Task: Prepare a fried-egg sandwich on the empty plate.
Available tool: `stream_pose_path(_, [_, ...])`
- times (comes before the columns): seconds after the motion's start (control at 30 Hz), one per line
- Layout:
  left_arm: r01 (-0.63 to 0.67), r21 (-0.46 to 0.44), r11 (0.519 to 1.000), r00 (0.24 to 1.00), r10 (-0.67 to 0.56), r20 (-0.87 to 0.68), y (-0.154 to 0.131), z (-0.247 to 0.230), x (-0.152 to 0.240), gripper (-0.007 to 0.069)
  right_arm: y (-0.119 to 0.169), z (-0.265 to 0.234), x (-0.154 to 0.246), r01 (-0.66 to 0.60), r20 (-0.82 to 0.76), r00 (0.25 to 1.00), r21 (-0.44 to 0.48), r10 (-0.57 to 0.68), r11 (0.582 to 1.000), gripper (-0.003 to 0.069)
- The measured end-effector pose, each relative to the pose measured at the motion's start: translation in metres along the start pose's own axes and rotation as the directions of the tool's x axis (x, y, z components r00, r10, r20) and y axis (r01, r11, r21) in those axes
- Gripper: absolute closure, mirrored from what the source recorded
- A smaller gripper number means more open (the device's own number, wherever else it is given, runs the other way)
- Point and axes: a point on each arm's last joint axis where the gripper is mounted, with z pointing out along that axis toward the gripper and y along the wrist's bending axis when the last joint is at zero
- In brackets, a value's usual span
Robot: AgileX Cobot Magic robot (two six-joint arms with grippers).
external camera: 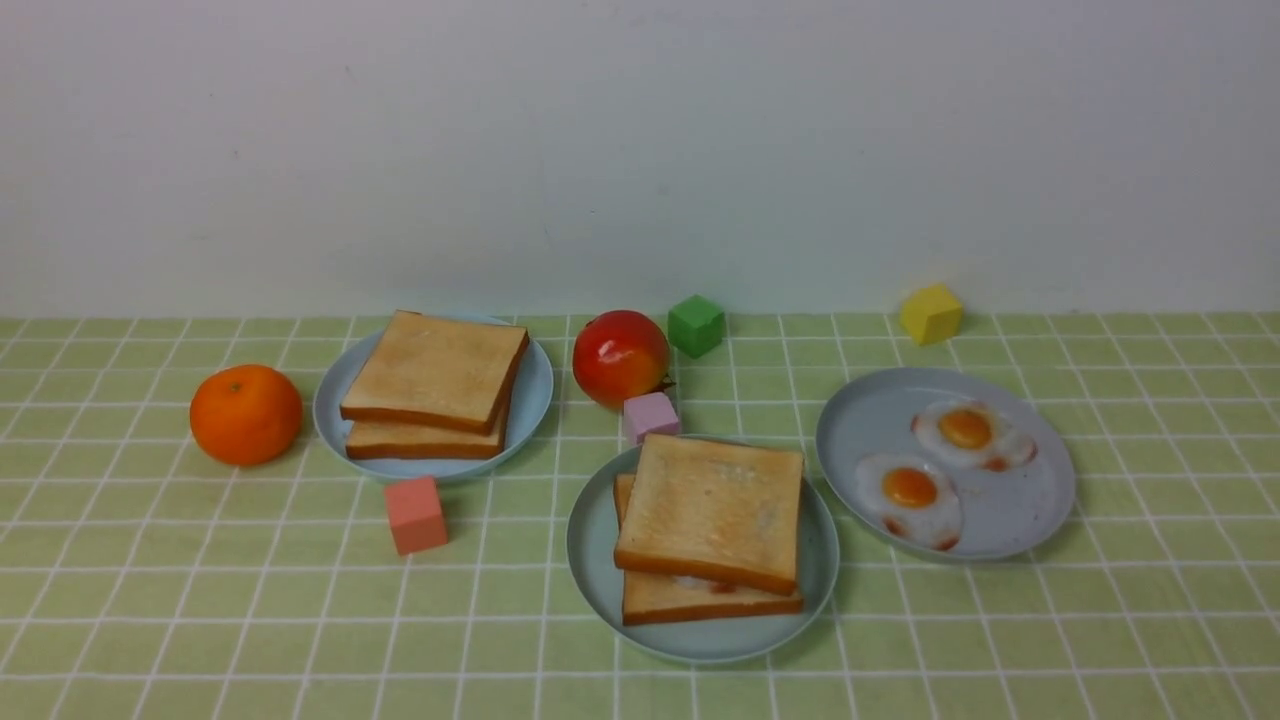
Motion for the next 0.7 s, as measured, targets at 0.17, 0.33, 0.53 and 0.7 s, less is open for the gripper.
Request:
stream_pose_path(0.17, [0.0, 0.0, 1.0, 1.0, 0.0, 0.0, 0.0, 0.0, 0.0, 0.0613, -0.015, -0.003, 0.016, 0.071, -0.168, 0.985, 0.234, -0.032, 0.97, 0.06])
stream_pose_path(0.33, [0.0, 0.0, 1.0, 1.0, 0.0, 0.0, 0.0, 0.0, 0.0, 0.0608, -0.024, -0.011, 0.051, 0.079, -0.331, 0.942, 0.348, 0.044, 0.934, 0.0593])
stream_pose_path(0.53, [0.0, 0.0, 1.0, 1.0, 0.0, 0.0, 0.0, 0.0, 0.0, 0.0607, -0.027, -0.016, 0.06, 0.083, -0.358, 0.931, 0.393, 0.07, 0.916, 0.0585])
stream_pose_path(0.7, [0.0, 0.0, 1.0, 1.0, 0.0, 0.0, 0.0, 0.0, 0.0, 0.0603, -0.027, -0.016, 0.06, 0.083, -0.358, 0.931, 0.395, 0.07, 0.915, 0.0577])
